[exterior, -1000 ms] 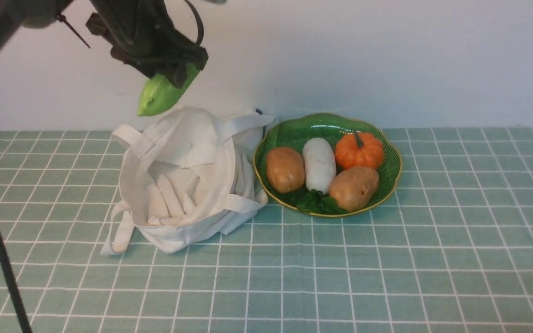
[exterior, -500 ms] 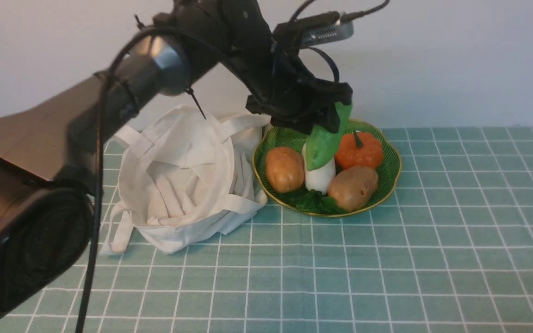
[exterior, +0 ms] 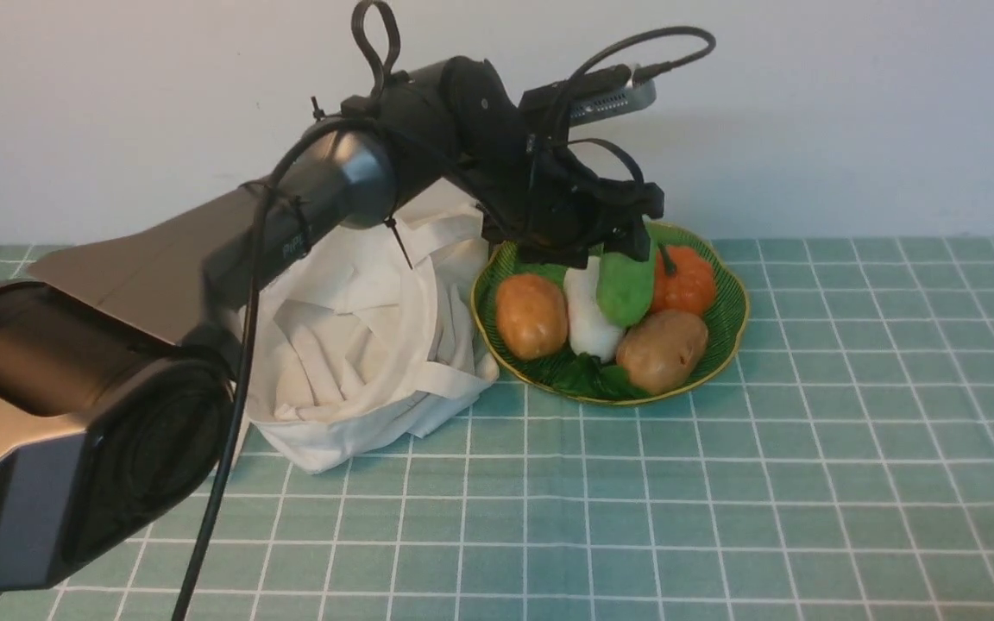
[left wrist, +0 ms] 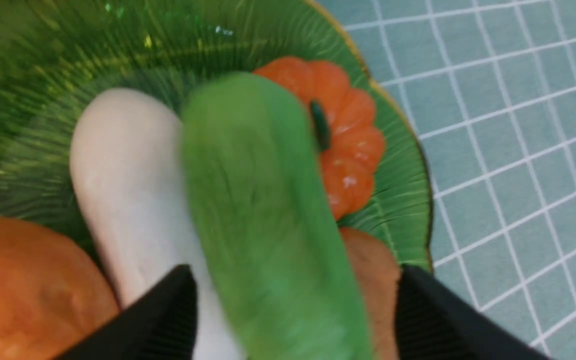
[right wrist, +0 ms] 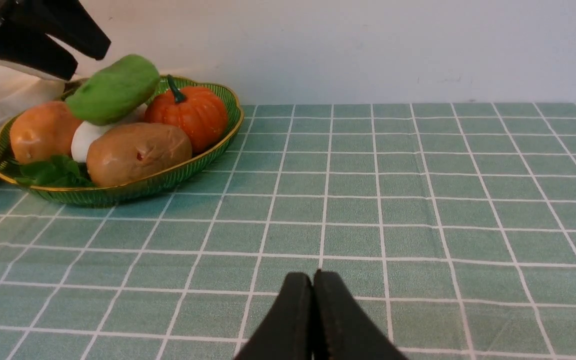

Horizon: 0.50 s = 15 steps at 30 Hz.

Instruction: Take vegetables from cloth bag on blue coffee tablecloth place on plate.

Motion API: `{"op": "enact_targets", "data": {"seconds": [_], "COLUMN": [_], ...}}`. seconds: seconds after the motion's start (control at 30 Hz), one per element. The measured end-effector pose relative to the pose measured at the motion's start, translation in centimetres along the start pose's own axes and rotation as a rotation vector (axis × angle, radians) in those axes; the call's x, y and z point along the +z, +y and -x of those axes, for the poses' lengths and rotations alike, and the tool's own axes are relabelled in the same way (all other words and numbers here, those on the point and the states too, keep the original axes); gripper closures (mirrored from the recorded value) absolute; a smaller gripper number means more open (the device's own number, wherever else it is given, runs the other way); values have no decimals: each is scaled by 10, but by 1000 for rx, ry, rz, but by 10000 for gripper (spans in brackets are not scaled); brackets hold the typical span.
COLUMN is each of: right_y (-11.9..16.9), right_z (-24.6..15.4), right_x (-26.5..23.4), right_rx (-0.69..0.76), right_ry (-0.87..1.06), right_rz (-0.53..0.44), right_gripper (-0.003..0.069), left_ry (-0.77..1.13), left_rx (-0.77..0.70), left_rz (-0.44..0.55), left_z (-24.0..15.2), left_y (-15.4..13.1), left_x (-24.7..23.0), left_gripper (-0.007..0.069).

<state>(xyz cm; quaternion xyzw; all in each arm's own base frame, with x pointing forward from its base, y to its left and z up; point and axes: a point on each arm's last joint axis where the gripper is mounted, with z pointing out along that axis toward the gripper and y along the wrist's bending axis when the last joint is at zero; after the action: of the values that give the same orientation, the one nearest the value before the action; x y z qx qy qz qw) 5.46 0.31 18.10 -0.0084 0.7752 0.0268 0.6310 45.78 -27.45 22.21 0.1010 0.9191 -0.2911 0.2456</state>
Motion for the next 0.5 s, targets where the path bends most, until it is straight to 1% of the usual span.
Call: {"op": "enact_targets", "data": {"seconds": [0.07,0.1,0.13,0.2,0.27,0.4,0.47,0.5], "right_y": [0,0,0,0,0,0,0,0], "right_z": [0,0,0,0,0,0,0,0], "right_x": [0,0,0,0,0,0,0,0], "right_rx": [0,0,0,0,0,0,0,0], "right_ry": [0,0,0,0,0,0,0,0], "right_rz": [0,0,0,0,0,0,0,0], "right_gripper": [675,675,675,675,675,675,675,675], "left_ry": [3,3,1,13,26,46,67,87], "left_rx": [-1,-1,-1,14,45,128,187,223], "left_rz": [1,1,0,-1,1,14,29,41], "left_z": [-1,-1,1,2,6,15,19,19], "left_y": [1,1,0,-1,-2,-5,-7,-10], "left_x": [1,1,-2,-9,-25,-68,-100,-119], "left_gripper": [62,57,34,28,41,142,246,319]}}
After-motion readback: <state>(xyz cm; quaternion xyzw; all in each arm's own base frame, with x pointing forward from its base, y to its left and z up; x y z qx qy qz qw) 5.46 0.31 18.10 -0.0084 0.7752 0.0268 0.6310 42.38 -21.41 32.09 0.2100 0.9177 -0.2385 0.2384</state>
